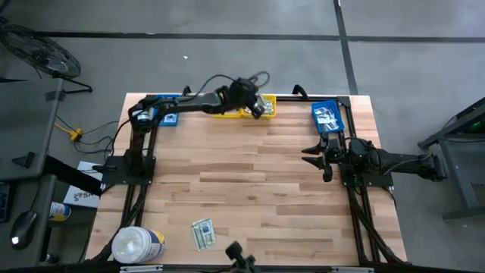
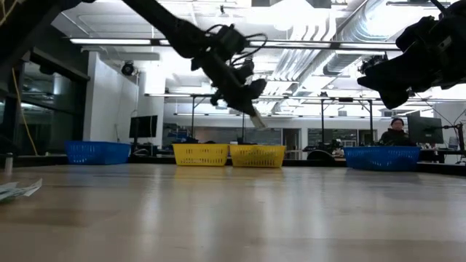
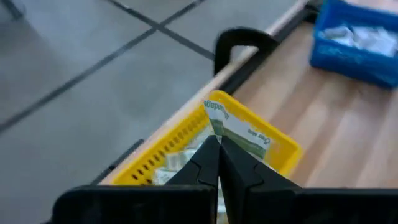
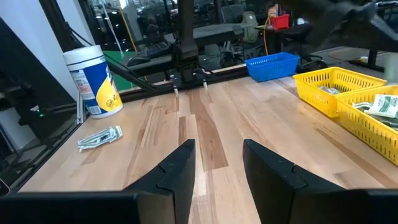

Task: Pick & Place First Aid Supplies
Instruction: Put the green bandage pack into the right yellow bin

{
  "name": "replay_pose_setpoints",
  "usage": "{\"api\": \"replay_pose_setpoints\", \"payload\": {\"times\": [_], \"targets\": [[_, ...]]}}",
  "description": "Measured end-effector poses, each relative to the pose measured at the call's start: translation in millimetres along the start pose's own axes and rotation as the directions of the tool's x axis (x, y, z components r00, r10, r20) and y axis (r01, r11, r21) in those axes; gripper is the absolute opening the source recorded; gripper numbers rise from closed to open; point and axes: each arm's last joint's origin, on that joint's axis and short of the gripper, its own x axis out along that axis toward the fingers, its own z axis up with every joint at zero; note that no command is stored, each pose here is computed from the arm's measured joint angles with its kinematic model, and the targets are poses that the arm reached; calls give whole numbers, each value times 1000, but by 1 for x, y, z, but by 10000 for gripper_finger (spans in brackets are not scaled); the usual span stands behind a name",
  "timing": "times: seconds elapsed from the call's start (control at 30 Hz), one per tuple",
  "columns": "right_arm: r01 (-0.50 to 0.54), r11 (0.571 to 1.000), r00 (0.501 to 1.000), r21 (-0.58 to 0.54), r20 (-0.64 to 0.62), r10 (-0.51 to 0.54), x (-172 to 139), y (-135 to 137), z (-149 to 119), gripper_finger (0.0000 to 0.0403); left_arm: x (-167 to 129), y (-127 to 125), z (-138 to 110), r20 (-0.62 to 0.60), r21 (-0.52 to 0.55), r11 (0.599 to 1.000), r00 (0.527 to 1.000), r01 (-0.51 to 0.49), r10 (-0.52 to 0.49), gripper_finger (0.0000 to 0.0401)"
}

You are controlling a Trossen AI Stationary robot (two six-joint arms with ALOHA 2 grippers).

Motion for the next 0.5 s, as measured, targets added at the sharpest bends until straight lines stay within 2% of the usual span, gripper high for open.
{"api": "replay_pose_setpoints", "payload": {"times": [0.27,0.5], "targets": [[0,1000,1000,0,0,0,0,0,0,129,22,38,-6,-15,-170,983,998,64,-68,0],[0,1000,1000,0,0,0,0,0,0,129,25,48,-8,-34,-265,953,987,144,-159,0]]}}
